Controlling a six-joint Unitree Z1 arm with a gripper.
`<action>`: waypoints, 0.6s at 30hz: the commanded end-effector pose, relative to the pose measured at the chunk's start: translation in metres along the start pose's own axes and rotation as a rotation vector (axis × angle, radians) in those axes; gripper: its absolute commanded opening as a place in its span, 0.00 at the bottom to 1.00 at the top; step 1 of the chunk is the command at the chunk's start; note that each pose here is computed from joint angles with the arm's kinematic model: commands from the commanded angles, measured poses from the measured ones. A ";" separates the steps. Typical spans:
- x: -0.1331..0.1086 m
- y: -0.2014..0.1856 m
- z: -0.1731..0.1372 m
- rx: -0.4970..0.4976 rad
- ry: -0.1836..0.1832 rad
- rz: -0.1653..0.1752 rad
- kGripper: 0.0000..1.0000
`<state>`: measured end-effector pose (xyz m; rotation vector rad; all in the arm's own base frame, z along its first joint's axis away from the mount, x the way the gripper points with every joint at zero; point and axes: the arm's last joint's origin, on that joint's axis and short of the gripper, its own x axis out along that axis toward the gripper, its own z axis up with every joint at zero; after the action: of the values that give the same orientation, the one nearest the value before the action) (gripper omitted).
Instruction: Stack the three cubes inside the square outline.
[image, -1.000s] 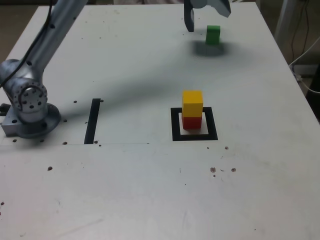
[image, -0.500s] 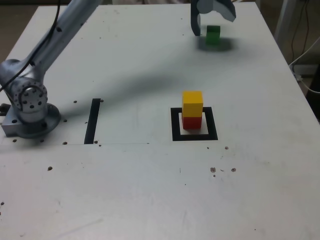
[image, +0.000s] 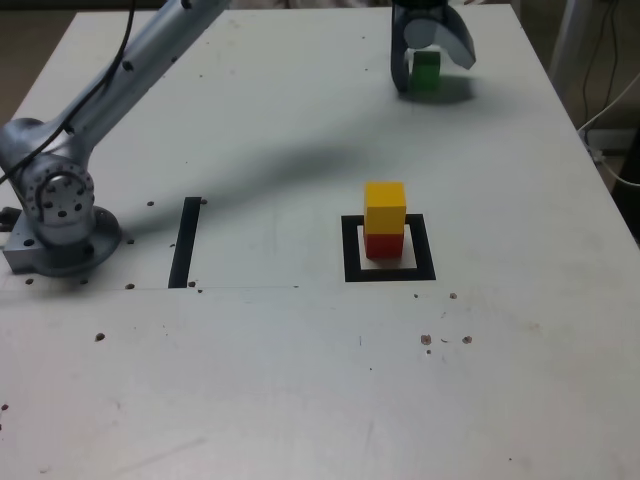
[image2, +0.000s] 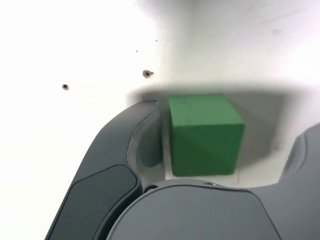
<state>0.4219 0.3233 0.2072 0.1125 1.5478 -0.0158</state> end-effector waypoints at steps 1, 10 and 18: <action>-0.002 -0.002 0.002 -0.001 0.003 0.012 0.65; -0.017 -0.009 0.006 0.003 0.013 0.058 0.29; -0.019 -0.013 0.006 0.006 0.036 0.060 0.27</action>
<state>0.4269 0.3111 0.2165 0.1565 1.5908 0.0193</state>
